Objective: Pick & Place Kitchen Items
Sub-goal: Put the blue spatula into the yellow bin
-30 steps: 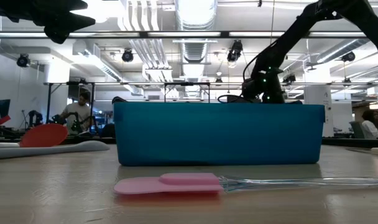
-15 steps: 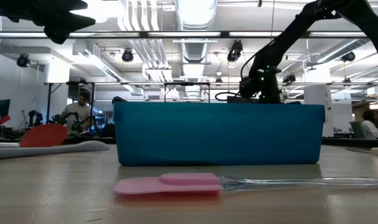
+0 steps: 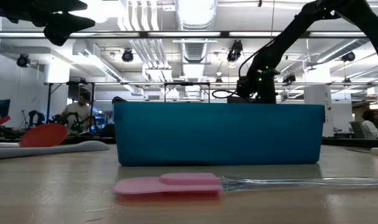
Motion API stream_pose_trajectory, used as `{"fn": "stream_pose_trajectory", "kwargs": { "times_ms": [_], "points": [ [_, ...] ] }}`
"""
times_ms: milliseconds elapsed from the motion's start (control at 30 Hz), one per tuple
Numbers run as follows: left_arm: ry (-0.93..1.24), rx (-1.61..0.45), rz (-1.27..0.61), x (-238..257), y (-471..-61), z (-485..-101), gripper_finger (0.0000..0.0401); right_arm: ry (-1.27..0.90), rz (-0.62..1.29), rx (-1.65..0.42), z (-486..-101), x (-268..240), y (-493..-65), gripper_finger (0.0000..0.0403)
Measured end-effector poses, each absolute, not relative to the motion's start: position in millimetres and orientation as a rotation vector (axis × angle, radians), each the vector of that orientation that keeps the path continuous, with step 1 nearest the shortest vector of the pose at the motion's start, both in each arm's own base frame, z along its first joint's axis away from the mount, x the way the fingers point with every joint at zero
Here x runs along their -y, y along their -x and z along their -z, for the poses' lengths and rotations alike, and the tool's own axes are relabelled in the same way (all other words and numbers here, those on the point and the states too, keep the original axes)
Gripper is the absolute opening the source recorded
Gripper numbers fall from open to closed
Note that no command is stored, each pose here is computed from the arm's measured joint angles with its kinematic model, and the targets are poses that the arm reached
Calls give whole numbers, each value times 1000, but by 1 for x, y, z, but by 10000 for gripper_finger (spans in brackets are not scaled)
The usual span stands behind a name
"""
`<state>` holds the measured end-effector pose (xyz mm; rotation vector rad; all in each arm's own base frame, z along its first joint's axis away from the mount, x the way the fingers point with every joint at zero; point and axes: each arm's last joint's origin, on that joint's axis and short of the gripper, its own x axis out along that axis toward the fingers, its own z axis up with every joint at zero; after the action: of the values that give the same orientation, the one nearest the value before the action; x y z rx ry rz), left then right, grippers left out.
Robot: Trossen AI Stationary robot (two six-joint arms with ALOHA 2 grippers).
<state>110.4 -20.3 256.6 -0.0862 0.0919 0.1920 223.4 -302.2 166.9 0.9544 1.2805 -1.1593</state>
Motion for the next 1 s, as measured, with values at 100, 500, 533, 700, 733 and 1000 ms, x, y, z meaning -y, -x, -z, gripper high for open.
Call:
{"fn": "stream_pose_trajectory", "kwargs": {
  "times_ms": [100, 500, 533, 700, 733, 1000],
  "points": [
    [86, -93, -192, 20, -110, -257, 234, -941, 1205, -1291, -165, 303, -221, 8],
    [90, -93, -192, 20, -110, -256, 234, -984, 1252, -1341, -146, 306, -218, 8],
    [90, -93, -192, 20, -110, -256, 234, -973, 1259, -1351, -146, 306, -218, 8],
    [90, -95, -192, 20, -111, -256, 234, -933, 1214, -1388, -145, 301, -226, 8],
    [90, -95, -192, 20, -111, -256, 234, -930, 1203, -1392, -145, 299, -227, 8],
    [94, -104, -192, 21, -112, -255, 234, -963, 1057, -1474, -143, 281, -239, 8]
  ]
}}
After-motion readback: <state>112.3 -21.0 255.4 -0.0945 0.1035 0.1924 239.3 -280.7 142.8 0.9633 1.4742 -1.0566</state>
